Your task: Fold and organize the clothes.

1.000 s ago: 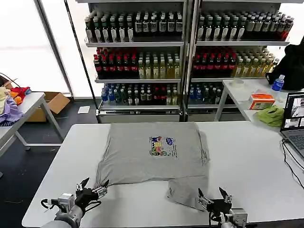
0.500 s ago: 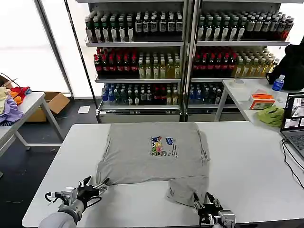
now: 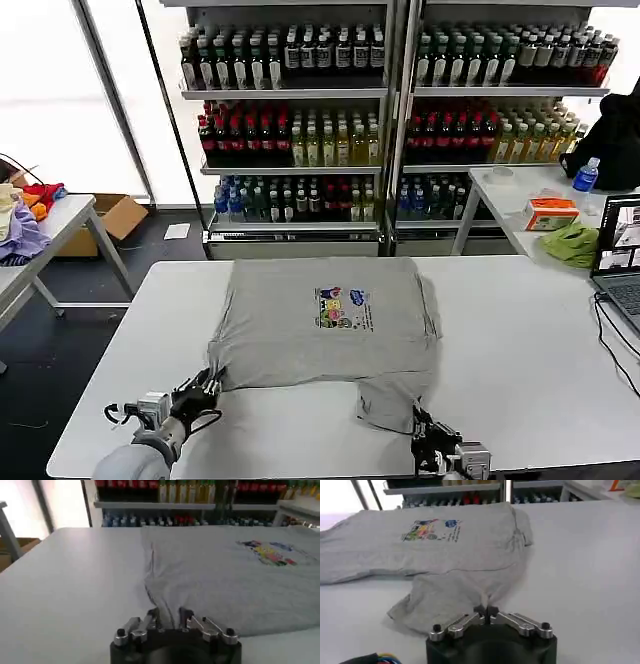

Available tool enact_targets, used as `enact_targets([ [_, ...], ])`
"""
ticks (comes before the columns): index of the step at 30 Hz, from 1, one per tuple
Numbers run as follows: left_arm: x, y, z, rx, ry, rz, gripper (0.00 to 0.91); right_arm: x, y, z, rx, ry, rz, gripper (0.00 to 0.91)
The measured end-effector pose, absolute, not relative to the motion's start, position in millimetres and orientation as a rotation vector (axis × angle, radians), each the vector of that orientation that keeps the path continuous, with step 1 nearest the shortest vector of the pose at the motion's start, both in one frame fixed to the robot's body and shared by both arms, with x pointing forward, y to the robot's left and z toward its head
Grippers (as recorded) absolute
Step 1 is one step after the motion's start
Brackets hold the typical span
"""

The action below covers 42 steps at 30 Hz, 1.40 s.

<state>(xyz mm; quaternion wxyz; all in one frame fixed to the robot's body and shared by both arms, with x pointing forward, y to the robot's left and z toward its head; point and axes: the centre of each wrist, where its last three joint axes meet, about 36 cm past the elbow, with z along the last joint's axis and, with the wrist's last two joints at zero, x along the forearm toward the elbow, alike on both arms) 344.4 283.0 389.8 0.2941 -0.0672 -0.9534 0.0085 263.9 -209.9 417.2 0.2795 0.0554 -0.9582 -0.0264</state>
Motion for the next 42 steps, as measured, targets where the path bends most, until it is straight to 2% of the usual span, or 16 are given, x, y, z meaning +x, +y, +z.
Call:
enact_targets([
  [11, 326.4, 273.2, 395.0, -0.159, -2.548, 0.083, 0.040, 241.9, -223.2, 432.5, 0.202, -2.576, -0.169, 0.000],
  [26, 280.5, 270.2, 432.4, -0.133, -2.573, 0.099, 0.040, 187.3, -236.0, 452.1, 0.244, -2.543, -0.255, 0.000],
  [34, 276.9, 281.3, 453.1, -0.152, -2.600, 0.050, 0.040, 201.3, -231.9, 455.8, 0.246, -2.634, -0.325, 0.000],
  [42, 300.0, 291.6, 463.9, -0.207, -2.622, 0.044, 0.040, 240.2, -228.8, 454.7, 0.247, -2.759, -0.364, 0.000],
])
